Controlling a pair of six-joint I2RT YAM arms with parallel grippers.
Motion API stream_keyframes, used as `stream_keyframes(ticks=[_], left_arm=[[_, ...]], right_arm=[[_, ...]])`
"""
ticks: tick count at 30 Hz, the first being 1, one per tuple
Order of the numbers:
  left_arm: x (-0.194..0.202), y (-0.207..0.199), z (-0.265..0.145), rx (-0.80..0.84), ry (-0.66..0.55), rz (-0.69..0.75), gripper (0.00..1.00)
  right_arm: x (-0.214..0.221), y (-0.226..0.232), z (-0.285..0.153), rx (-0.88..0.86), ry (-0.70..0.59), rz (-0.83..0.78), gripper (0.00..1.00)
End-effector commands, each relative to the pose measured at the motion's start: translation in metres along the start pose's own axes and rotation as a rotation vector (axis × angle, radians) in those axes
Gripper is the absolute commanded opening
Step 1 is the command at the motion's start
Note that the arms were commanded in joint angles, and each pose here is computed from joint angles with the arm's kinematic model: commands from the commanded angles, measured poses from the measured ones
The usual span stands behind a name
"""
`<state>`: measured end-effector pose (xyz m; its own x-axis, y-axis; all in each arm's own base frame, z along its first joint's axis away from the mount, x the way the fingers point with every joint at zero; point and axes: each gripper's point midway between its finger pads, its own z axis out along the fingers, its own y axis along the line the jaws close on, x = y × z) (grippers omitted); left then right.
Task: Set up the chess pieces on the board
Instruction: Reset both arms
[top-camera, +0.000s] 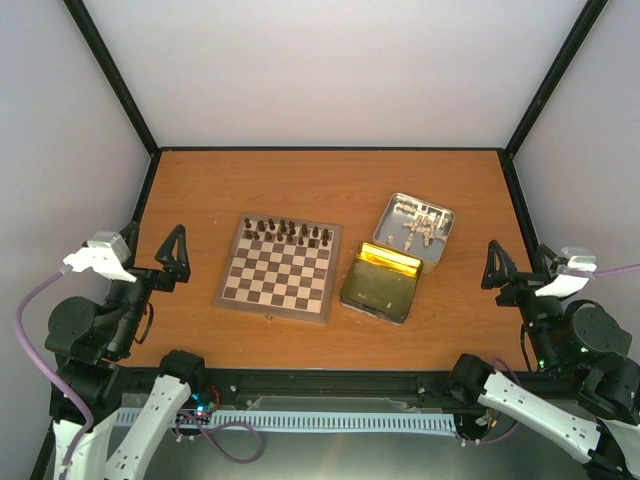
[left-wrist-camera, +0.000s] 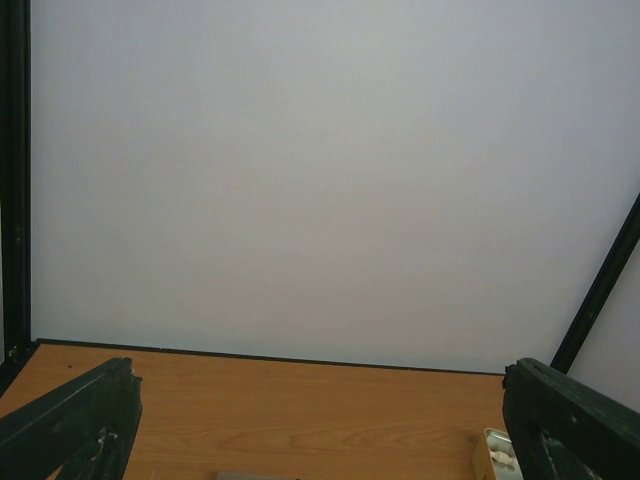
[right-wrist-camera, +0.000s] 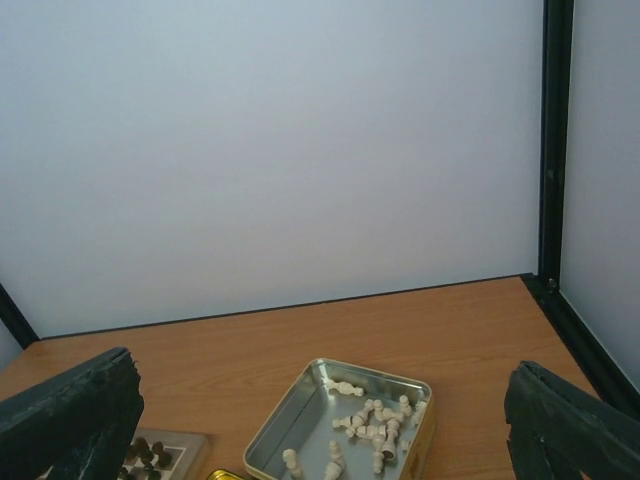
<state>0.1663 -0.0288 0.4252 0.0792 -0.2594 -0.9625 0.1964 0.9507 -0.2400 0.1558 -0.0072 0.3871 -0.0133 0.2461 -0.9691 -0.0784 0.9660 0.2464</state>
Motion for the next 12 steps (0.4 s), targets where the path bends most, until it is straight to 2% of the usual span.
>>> stream_keyframes(ticks=[1,12], left_arm=[[-0.0152,0.0014,-0.0087,-0.017,-0.044,0.031,1.00],[-0.0172,0.0032,-0.0114,-0.027,-0.054,0.030,1.00]], right_arm=[[0.0008,-0.0029,0.0023,0.032,0.002,-0.047,0.98],[0.0007,0.0011,0.0048,0.025,-0.003,-0.045,0.98]])
